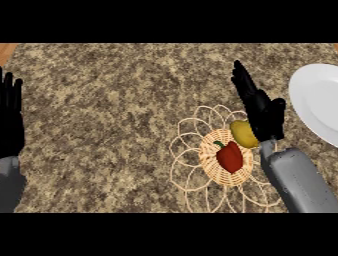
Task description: Pick the bell pepper from the placemat and place it in the plate
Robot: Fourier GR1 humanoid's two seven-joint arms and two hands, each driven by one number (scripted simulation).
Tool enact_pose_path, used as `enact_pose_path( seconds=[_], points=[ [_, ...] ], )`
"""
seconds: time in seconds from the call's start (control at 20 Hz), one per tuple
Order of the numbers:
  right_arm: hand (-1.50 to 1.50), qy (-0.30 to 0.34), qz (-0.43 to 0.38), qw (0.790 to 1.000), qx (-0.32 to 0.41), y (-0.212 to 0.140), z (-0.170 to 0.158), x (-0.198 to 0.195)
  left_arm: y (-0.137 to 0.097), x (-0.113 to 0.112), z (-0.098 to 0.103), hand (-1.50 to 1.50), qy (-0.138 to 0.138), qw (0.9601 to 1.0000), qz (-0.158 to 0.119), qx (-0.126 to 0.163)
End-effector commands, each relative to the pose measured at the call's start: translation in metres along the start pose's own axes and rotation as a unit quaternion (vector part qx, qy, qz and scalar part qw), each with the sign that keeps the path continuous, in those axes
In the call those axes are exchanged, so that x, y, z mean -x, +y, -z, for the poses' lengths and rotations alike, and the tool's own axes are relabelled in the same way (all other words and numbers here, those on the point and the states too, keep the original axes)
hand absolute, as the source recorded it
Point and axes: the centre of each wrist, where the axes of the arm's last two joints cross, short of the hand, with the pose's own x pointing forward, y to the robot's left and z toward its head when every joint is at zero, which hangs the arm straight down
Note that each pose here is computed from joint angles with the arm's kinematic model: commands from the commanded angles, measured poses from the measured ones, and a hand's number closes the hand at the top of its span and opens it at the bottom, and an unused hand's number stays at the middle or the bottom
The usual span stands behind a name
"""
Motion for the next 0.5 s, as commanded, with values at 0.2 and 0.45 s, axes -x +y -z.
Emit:
enact_pose_path(
  seconds=[0.2, 0.45],
  points=[
    [1.5, -0.158, -0.011, 0.981, -0.108, -0.053, 0.037, -0.09, 0.0, 0.074, -0.069, 0.0, 0.246, 0.9616, 0.066, 0.103],
    [-1.5, -0.152, -0.159, 0.974, 0.047, -0.117, 0.024, -0.041, -0.043, 0.081, -0.097, 0.0, 0.31, 0.9349, 0.047, 0.167]
  ],
)
